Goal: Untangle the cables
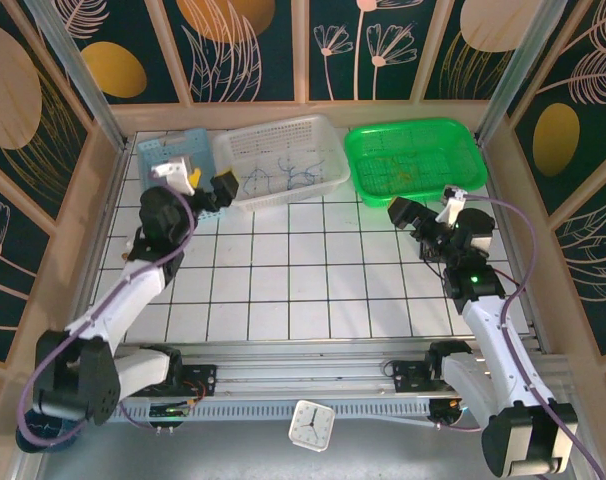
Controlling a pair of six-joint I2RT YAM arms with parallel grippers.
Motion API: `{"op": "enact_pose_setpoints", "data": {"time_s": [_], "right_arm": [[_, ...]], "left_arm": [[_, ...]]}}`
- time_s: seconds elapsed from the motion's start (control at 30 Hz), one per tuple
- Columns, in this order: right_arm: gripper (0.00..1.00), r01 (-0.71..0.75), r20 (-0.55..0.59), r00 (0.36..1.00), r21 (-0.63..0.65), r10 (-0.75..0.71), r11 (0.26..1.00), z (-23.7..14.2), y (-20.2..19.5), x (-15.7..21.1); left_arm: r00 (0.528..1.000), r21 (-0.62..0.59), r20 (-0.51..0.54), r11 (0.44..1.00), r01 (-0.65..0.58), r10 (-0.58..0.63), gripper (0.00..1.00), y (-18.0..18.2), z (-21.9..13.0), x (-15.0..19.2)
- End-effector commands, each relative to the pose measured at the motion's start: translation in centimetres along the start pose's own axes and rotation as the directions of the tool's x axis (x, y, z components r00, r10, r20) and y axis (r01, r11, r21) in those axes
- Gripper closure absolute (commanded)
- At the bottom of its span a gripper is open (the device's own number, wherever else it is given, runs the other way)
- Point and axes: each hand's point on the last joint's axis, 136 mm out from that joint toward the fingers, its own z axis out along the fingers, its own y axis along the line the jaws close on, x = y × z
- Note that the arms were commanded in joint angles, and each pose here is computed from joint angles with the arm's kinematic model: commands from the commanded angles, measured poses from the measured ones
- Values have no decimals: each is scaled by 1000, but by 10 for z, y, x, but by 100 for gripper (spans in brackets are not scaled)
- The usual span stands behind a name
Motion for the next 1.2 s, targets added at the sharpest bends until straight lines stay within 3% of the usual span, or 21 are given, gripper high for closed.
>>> {"op": "enact_pose_setpoints", "data": {"time_s": [0.0, 0.27, 0.43, 0.63, 0.83, 1.0, 1.17], "right_arm": [[1, 73, 91, 992, 154, -87, 985, -7, -17, -19], [1, 48, 291, 944, 350, -157, 936, -13, -64, -33], [1, 189, 223, 917, 488, -331, 852, -2, -86, -34], [1, 253, 202, 869, 602, -451, 758, 0, -112, -34], [1, 282, 113, 858, 711, -500, 645, -1, -149, -18], [1, 318, 57, 864, 706, -499, 632, 15, -164, 0], [1, 330, 95, 846, 681, -525, 654, 20, -168, 11]], "left_arm": [[987, -123, 159, 992, -5, 25, 1, 21, -35, -15], [918, -334, 328, 936, -109, 224, 1, 54, -99, -18], [872, -501, 387, 862, -75, 300, 1, 85, -117, -19], [894, -621, 273, 775, -118, 354, 1, 116, -101, 5], [919, -698, 187, 705, -124, 347, 1, 146, -110, 47], [912, -664, 133, 718, -208, 388, 1, 144, -92, 59], [898, -646, 108, 717, -263, 427, 1, 148, -79, 66]]}}
